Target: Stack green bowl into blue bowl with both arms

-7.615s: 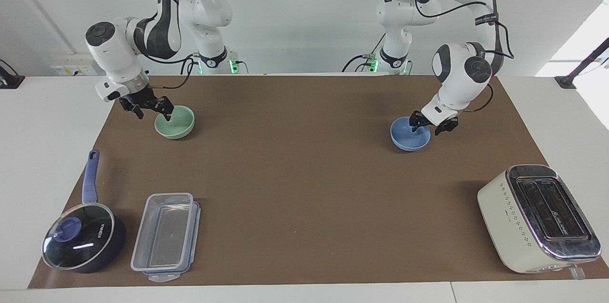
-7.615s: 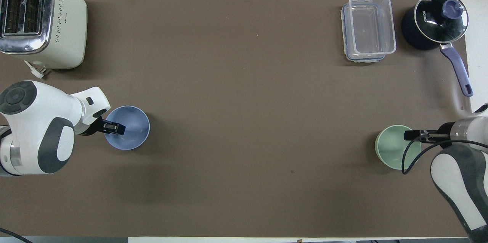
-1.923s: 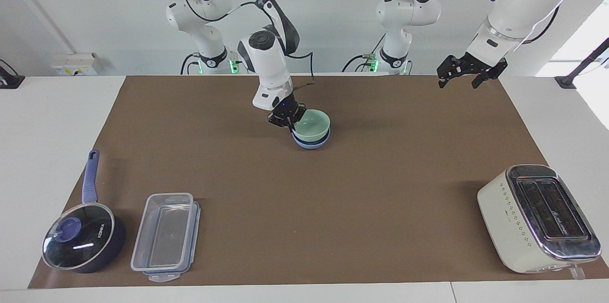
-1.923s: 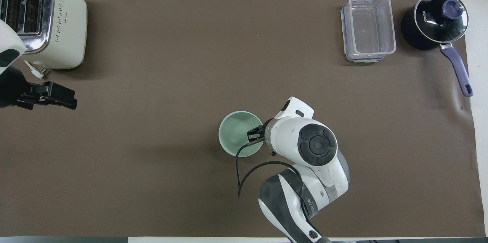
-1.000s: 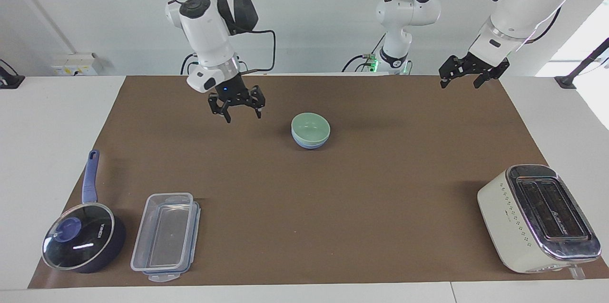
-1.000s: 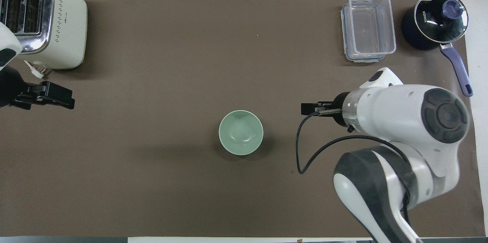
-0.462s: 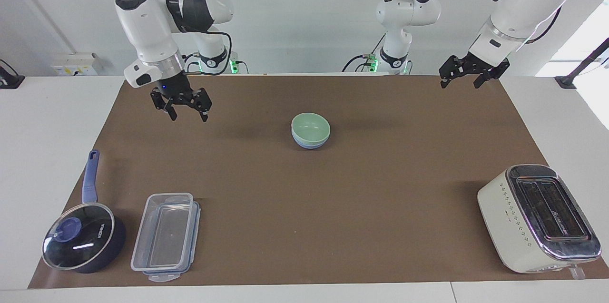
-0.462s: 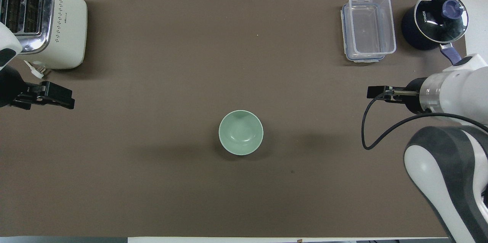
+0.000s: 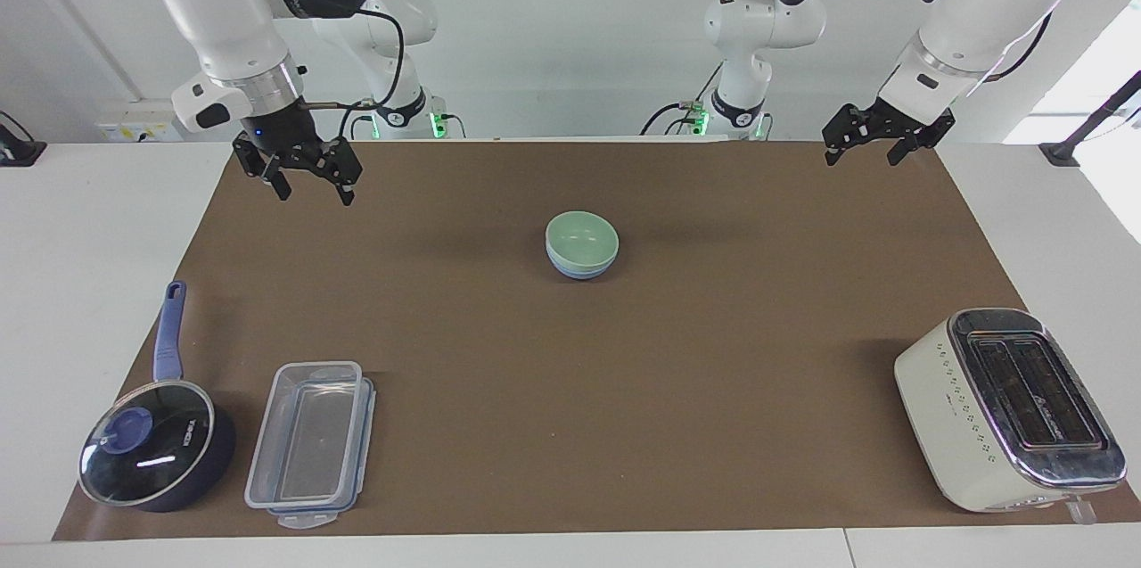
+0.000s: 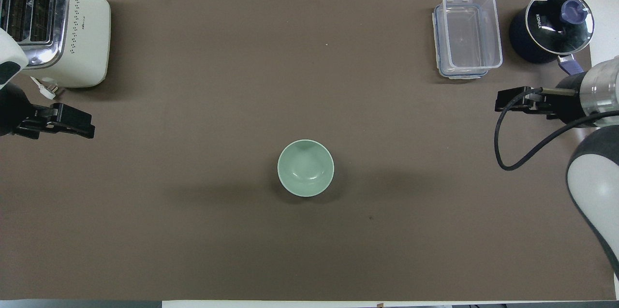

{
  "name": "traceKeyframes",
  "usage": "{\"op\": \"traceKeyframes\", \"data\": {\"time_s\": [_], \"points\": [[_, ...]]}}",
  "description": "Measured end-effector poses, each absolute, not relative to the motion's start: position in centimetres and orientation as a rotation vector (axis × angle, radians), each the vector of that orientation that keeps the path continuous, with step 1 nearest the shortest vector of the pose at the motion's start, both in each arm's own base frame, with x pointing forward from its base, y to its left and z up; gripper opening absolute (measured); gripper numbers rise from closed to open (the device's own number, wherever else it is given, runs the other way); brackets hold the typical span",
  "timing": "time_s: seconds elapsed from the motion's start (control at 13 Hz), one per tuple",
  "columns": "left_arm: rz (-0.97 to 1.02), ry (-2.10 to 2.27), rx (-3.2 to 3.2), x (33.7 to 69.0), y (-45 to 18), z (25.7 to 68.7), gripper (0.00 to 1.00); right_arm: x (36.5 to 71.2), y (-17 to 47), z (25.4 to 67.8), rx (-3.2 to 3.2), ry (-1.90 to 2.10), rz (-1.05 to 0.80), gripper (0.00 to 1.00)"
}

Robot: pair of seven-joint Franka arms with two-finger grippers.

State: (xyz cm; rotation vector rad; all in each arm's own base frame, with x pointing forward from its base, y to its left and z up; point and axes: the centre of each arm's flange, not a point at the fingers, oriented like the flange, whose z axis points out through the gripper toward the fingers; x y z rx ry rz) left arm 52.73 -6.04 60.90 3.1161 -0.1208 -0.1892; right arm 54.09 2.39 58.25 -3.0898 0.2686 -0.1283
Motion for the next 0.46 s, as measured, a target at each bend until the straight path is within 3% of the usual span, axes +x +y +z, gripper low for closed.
{"op": "traceKeyframes", "data": {"time_s": [0.46], "points": [[-0.189, -0.121, 3.116, 52.7, -6.0, 60.9, 1.0, 54.3, 1.6, 61.5, -3.107, 0.234, -0.04, 1.0]]}}
